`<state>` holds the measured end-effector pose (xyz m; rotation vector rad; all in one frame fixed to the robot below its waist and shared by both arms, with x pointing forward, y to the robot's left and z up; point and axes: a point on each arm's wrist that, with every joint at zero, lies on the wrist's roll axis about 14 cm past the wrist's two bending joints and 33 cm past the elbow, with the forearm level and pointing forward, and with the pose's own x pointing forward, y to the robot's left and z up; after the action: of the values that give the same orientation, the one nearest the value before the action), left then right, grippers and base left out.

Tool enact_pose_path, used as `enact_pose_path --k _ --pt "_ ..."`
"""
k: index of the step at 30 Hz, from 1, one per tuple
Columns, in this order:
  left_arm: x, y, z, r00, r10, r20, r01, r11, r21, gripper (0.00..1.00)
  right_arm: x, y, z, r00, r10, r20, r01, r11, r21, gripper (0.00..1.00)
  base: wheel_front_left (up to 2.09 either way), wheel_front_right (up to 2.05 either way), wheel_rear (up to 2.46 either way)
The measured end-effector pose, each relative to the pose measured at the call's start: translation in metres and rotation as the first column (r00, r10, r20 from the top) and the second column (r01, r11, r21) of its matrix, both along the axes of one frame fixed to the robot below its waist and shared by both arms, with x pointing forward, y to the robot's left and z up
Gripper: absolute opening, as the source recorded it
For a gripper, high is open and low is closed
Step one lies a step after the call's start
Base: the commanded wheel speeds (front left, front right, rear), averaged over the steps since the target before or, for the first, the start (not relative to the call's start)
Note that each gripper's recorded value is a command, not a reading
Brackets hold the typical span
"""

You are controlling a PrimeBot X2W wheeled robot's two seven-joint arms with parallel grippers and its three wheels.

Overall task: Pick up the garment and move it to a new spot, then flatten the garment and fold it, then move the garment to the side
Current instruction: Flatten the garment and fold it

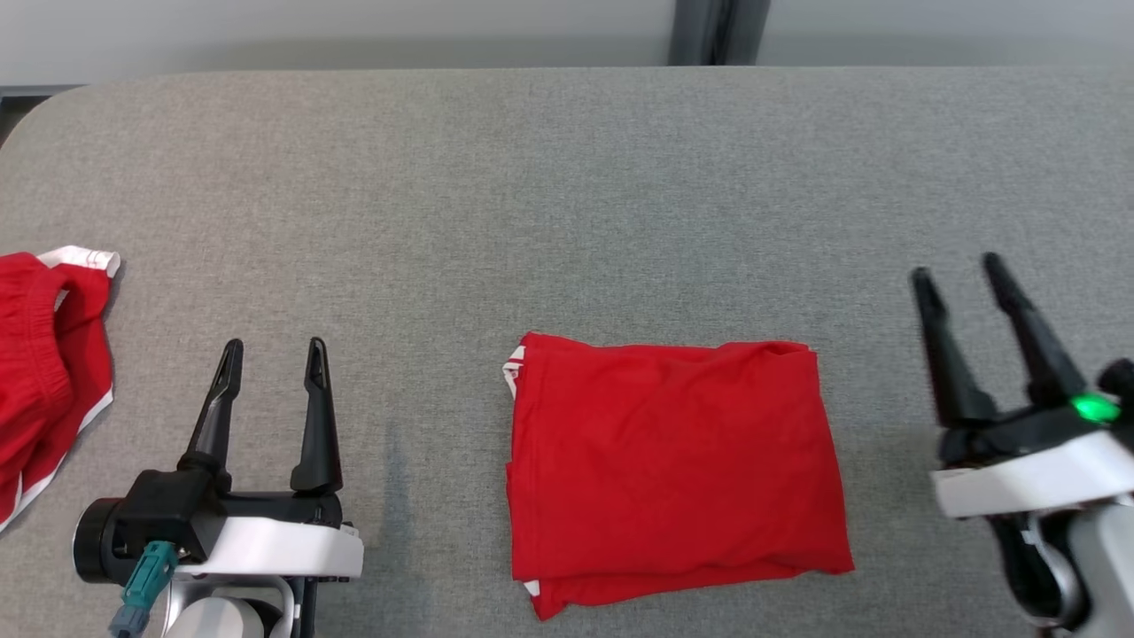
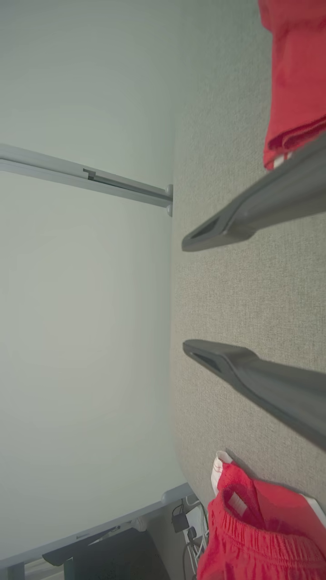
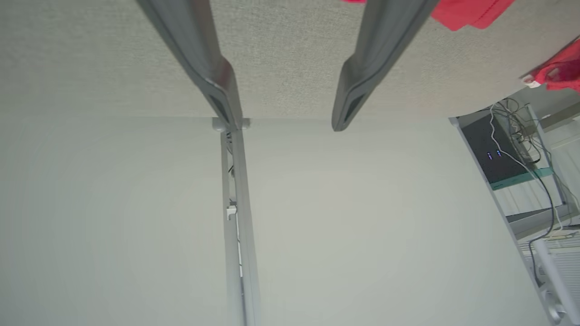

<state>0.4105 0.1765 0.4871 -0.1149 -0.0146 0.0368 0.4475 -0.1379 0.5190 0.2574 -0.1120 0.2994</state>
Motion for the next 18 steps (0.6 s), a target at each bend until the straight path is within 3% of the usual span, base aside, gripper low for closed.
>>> enact_pose_path --k 7,18 --pt "-0.003 -0.004 0.001 1.000 -0.015 -0.001 0.015 1.000 -0.003 1.00 -0.020 -0.065 -0.003 0.984 -0.176 -0.001 0.175 0.980 -0.091 1.00 0.00 0.00 0.00" --pt "-0.020 -0.009 0.004 0.998 -0.052 -0.019 0.052 0.999 0.014 1.00 -0.055 -0.071 -0.009 0.977 -0.204 -0.054 0.197 0.974 -0.110 1.00 0.00 0.00 0.00"
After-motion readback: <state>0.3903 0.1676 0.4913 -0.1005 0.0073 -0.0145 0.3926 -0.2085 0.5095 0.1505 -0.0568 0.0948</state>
